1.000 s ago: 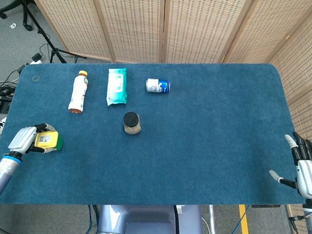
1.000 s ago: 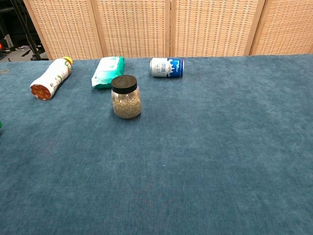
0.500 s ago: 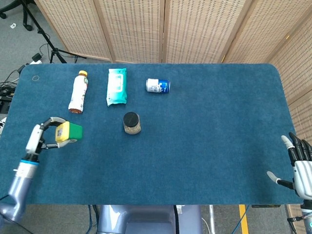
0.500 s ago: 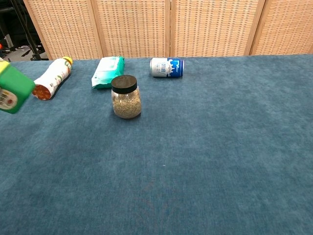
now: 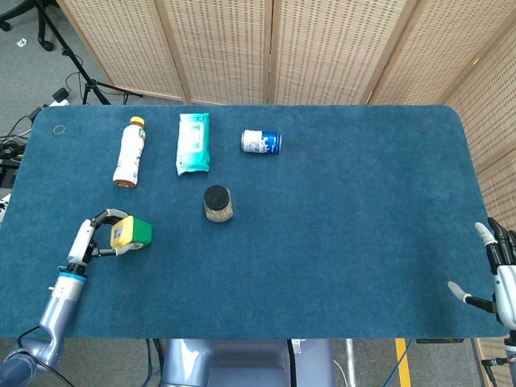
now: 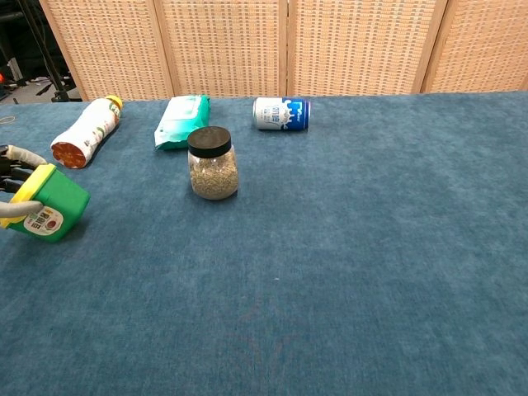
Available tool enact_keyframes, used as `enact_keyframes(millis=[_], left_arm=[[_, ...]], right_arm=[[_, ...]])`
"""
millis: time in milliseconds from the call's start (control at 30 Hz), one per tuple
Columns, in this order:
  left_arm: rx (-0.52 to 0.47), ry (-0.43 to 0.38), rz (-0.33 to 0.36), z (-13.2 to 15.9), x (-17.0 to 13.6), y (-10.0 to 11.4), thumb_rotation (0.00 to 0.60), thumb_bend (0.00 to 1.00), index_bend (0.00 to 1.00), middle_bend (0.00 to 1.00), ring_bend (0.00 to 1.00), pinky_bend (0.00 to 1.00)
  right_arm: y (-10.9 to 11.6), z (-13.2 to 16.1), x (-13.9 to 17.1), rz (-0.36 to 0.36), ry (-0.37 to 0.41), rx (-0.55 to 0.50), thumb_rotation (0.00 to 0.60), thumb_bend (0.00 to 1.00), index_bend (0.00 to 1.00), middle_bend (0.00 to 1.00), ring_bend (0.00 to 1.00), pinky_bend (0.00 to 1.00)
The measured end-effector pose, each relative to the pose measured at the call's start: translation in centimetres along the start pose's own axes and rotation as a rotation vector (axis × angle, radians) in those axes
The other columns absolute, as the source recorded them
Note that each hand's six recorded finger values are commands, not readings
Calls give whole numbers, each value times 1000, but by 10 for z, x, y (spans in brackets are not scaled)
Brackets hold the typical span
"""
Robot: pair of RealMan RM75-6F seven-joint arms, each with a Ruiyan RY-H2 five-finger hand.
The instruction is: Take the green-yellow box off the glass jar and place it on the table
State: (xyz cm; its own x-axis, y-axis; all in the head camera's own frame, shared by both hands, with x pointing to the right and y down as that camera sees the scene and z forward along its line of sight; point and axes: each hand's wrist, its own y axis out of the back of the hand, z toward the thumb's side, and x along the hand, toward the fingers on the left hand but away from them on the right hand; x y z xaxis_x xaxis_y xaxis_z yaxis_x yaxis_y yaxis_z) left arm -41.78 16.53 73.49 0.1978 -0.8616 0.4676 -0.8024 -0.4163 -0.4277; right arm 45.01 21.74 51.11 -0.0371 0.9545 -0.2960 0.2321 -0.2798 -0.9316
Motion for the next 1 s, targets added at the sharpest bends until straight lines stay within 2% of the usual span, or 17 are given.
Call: enact_keyframes(millis=[67, 200, 367, 633, 733, 1000], left_arm=[[41, 18, -27, -3, -3, 4, 600, 104, 3, 0, 0, 62], [78, -3, -18, 3, -7, 11, 600, 87, 0, 0, 0, 10], [173, -21, -16, 12, -20, 35, 600, 72, 0, 0, 0, 0], [299, -41, -47, 40, -26, 44, 600, 60, 0, 0, 0, 0], [389, -26, -73, 52, -21, 43, 600, 60, 0, 0, 0, 0], [718, 66, -197, 78, 0, 23, 600, 84, 0, 0, 0, 0]], right_arm=[[0, 0, 0, 0, 1, 0, 600, 0, 0, 0, 0, 0], [1, 1, 1, -5, 0, -2, 600, 0, 0, 0, 0, 0], [3, 0, 2, -9, -2, -7, 600, 0, 0, 0, 0, 0], [6, -1, 3, -12, -1, -17, 600, 0, 0, 0, 0, 0], [7, -1, 3, -12, 0, -19, 600, 0, 0, 0, 0, 0], [10, -4, 3, -19, -7, -28, 600, 0, 0, 0, 0, 0]])
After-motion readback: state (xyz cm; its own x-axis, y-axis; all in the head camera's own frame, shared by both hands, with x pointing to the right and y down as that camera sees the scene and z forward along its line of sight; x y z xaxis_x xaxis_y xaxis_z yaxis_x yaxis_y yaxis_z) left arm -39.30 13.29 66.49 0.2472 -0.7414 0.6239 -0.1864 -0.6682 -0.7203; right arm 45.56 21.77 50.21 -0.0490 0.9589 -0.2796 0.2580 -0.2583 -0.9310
